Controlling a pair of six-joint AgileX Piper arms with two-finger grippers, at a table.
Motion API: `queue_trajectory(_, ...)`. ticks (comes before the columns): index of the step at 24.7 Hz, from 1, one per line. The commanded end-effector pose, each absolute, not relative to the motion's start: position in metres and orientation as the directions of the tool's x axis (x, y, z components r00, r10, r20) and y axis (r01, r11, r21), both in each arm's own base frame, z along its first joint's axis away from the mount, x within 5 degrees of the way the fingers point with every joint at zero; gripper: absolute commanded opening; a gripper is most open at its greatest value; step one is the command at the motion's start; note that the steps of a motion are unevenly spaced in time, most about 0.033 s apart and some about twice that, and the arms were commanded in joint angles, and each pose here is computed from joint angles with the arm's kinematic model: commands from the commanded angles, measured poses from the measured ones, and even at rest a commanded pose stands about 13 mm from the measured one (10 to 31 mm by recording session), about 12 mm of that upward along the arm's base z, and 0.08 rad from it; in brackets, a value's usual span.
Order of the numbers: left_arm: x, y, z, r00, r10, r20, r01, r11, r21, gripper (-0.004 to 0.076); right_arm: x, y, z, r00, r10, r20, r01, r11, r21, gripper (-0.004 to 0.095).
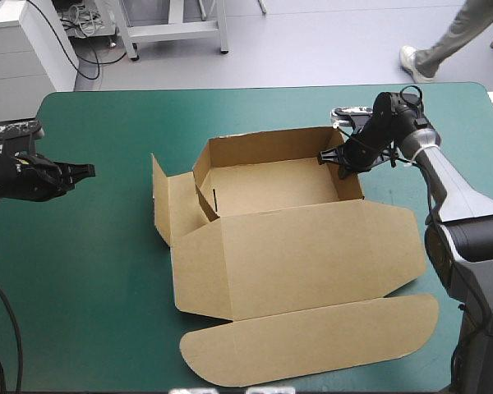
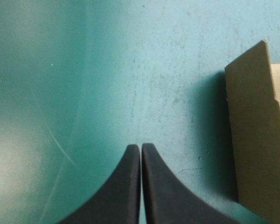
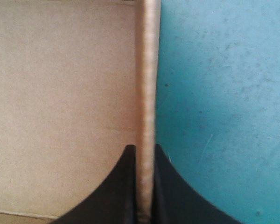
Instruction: Fold the box
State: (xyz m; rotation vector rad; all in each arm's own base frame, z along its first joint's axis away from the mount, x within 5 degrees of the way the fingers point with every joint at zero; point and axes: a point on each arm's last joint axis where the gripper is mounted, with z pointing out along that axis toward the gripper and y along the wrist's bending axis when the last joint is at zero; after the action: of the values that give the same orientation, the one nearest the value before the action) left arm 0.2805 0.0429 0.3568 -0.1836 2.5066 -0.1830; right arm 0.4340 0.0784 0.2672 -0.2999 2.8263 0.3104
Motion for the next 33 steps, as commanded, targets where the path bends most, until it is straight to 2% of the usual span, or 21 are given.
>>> queue_trajectory(1,0.277,0.041,0.377,-0.739,-0.178,-0.649,-0.079,0.981,-0.179,0.0018,0.418,0.069,0.329,-0.88,-0.144,-0.453,-0.251,0.95,0.185,-0.0021)
queue_trajectory(5,0.277,0.041,0.377,-0.738,-0.182,-0.649,-0.078,0.979,-0.186,0.0169,0.403,0.052,0.362,-0.842,-0.112,-0.528,-0.252,0.947,0.201,-0.0021)
queue_trajectory(7,0.277,0.04,0.377,-0.74,-0.186,-0.646,-0.077,0.978,-0.192,0.0282,0.394,0.044,0.378,-0.823,-0.086,-0.562,-0.242,0.948,0.209,-0.0021)
queue_trajectory(11,0.28,0.037,0.378,-0.73,-0.219,-0.647,-0.074,0.967,-0.245,0.0562,0.374,0.032,0.411,-0.772,-0.039,-0.634,-0.249,0.937,0.245,-0.0022)
queue_trajectory(13,0.282,0.034,0.378,-0.72,-0.249,-0.648,-0.071,0.955,-0.288,0.0638,0.363,0.03,0.426,-0.745,-0.028,-0.666,-0.262,0.931,0.255,-0.0021)
queue_trajectory(19,0.291,0.022,0.379,-0.708,-0.373,-0.599,-0.048,0.873,-0.486,0.0637,0.336,0.034,0.457,-0.685,0.0,-0.729,-0.307,0.907,0.288,-0.0021)
queue_trajectory(23,0.292,0.007,0.384,-0.724,-0.299,-0.621,0.136,0.822,-0.554,0.0637,0.33,0.041,0.466,-0.665,0.018,-0.747,-0.36,0.868,0.341,-0.0021)
queue_trajectory(30,0.286,-0.01,0.397,-0.714,-0.25,-0.654,0.343,0.69,-0.637,0.0637,0.349,0.058,0.446,-0.694,-0.004,-0.72,-0.367,0.862,0.35,-0.0019)
queue_trajectory(33,0.283,-0.014,0.4,-0.716,-0.233,-0.658,0.382,0.658,-0.649,0.0637,0.366,0.067,0.427,-0.72,-0.013,-0.693,-0.322,0.892,0.318,-0.0019)
